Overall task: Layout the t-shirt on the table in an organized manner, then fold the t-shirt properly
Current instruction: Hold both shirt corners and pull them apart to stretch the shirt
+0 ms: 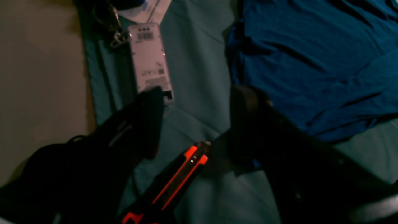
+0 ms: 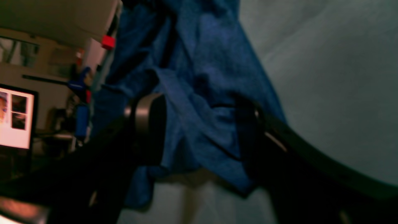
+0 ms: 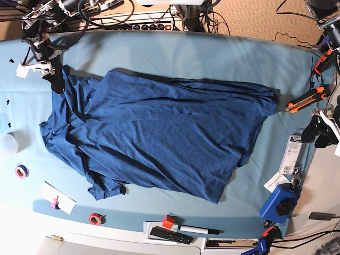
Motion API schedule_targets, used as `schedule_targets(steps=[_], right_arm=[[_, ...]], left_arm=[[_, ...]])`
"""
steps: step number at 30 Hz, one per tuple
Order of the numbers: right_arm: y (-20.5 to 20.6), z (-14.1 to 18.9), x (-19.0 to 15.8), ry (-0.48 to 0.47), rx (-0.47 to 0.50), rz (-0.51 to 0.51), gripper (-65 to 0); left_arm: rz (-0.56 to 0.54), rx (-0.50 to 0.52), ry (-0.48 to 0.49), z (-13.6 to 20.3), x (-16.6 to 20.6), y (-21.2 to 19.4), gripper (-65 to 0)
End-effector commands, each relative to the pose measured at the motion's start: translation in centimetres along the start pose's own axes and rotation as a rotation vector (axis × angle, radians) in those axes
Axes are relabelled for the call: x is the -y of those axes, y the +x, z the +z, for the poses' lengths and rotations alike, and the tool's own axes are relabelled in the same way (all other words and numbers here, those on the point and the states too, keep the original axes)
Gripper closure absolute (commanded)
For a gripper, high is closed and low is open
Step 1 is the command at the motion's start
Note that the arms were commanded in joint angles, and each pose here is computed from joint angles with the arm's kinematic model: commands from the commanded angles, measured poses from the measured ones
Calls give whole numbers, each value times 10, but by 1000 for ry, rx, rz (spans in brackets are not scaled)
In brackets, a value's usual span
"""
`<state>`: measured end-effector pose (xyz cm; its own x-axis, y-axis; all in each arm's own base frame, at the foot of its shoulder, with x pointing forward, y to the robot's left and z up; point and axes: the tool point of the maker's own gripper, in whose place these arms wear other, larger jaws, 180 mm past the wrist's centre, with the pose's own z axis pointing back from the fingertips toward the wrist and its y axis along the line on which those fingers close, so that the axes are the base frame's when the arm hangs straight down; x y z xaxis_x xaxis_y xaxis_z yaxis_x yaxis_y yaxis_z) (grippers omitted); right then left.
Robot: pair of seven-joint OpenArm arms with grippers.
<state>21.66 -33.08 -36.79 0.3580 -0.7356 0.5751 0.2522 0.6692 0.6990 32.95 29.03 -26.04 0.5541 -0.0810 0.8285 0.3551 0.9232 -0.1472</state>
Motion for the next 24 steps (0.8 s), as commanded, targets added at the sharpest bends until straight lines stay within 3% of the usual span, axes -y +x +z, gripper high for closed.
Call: schedule_targets(steps=[1,10,24], right_arm=[[20,5,-1,-5,27,44,-355],[58,31,21,-90,118,59,-355],[8,-11,21,-29,-14,-36,-355]], left_arm=[[-31,49,5,7,-3,19,-345],[-30,49,5,7,-3,19,-345],[-30,49,5,7,-3,19,-345]])
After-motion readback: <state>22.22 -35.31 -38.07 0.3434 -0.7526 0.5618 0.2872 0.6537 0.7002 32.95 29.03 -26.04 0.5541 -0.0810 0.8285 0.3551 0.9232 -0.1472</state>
